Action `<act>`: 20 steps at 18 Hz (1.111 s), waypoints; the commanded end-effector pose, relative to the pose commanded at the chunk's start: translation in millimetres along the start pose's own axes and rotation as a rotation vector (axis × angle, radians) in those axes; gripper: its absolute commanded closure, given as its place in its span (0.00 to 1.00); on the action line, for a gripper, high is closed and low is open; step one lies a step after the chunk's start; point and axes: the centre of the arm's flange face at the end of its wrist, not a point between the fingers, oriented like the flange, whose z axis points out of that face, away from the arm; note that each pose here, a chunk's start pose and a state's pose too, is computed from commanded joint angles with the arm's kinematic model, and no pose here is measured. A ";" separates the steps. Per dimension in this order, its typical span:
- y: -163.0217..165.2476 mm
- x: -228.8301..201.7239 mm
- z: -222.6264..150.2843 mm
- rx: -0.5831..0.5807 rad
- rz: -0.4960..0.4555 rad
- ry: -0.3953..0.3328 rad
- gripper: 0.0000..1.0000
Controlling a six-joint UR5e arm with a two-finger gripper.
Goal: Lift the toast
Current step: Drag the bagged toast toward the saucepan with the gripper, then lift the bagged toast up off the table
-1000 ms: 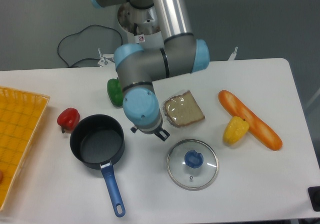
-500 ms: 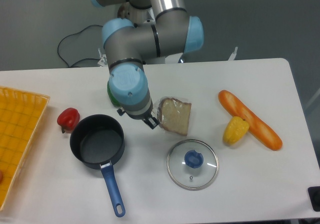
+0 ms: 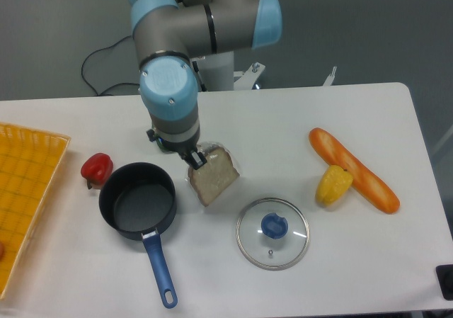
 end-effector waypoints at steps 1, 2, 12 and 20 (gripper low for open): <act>0.8 1.6 -4.1 0.000 0.015 -0.003 1.00; 2.5 2.5 -6.4 -0.001 0.034 -0.007 1.00; 35.2 1.5 -33.0 0.022 0.120 -0.049 1.00; 47.6 -6.2 -38.5 0.048 0.101 -0.050 1.00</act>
